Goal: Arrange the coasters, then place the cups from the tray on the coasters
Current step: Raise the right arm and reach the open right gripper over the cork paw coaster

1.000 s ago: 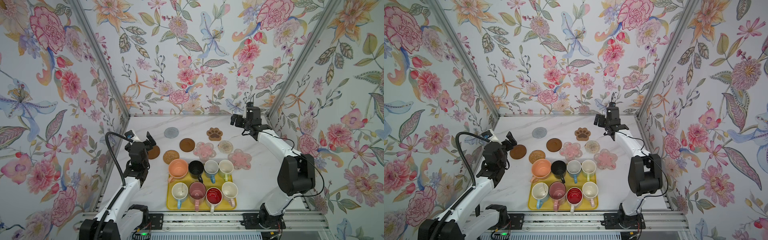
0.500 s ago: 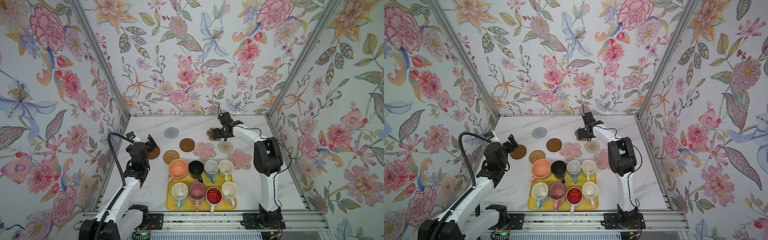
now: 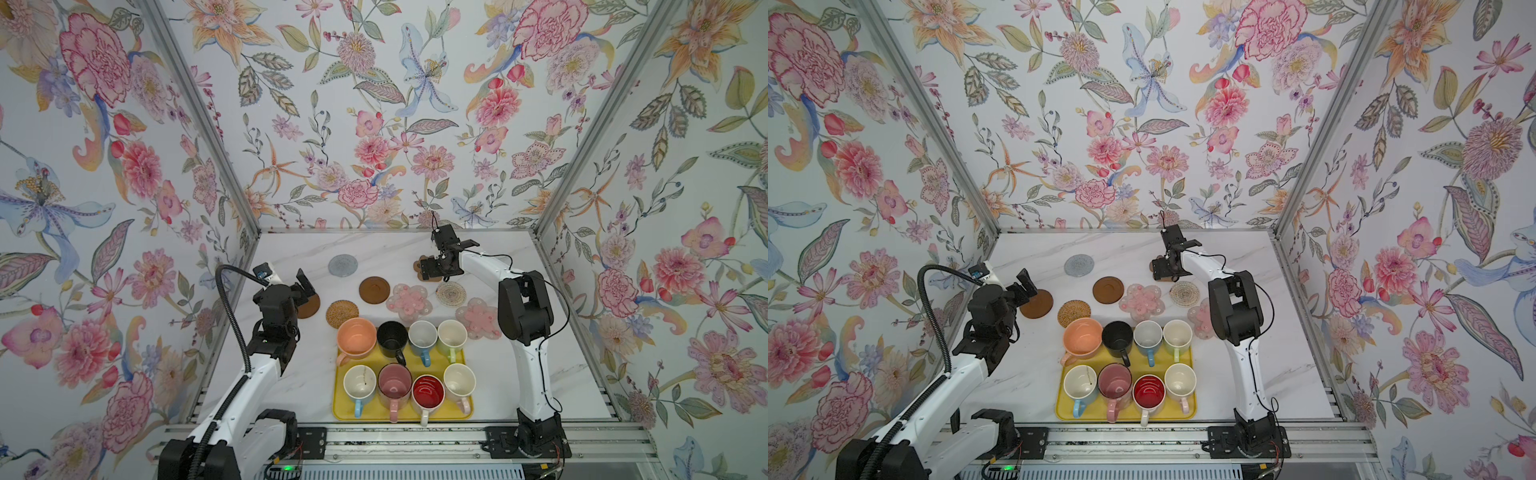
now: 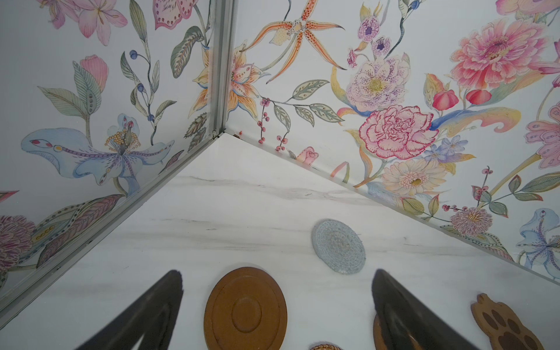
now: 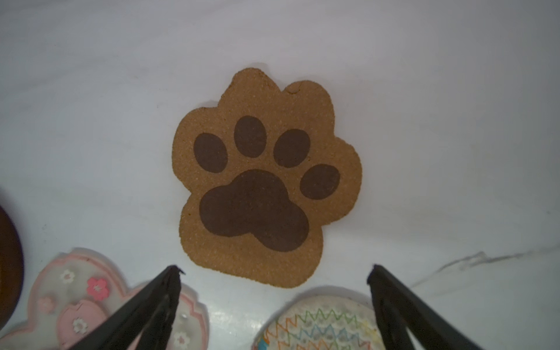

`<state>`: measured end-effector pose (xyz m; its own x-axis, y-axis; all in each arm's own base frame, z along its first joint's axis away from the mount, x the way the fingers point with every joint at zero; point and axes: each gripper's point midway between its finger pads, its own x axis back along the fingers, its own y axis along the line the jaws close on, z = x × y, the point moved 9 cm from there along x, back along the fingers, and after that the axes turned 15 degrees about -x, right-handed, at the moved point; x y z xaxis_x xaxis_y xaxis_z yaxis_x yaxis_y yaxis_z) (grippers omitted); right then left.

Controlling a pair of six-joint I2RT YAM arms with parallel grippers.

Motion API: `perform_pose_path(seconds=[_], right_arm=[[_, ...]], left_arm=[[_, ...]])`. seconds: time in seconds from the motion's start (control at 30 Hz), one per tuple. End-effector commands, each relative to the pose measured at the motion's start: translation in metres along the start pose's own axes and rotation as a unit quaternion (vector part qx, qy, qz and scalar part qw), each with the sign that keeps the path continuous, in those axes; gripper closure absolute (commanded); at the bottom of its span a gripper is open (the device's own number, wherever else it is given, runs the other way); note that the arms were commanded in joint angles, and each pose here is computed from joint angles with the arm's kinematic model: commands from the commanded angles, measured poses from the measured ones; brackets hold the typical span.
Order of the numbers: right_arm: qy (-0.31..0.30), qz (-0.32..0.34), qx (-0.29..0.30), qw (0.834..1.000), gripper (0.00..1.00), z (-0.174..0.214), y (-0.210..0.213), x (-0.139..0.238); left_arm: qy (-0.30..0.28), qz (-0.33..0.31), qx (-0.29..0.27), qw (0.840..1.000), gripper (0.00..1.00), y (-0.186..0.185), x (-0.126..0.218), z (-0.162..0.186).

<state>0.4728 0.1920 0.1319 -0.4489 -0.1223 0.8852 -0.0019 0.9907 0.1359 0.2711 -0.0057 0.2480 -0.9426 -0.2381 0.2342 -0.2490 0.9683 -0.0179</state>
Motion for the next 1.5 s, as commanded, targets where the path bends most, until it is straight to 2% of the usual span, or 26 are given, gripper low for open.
perform_pose_path(seconds=[0.0, 1.47], right_arm=[[0.006, 0.000, -0.005, 1.000, 0.02, -0.001, 0.007, -0.004], [0.023, -0.010, -0.024, 0.999, 0.02, -0.001, 0.018, -0.046]], left_arm=[[-0.001, 0.007, 0.010, 1.000, 0.01, -0.001, -0.002, -0.007], [-0.003, 0.005, 0.019, 1.000, 0.01, 0.000, -0.001, -0.003]])
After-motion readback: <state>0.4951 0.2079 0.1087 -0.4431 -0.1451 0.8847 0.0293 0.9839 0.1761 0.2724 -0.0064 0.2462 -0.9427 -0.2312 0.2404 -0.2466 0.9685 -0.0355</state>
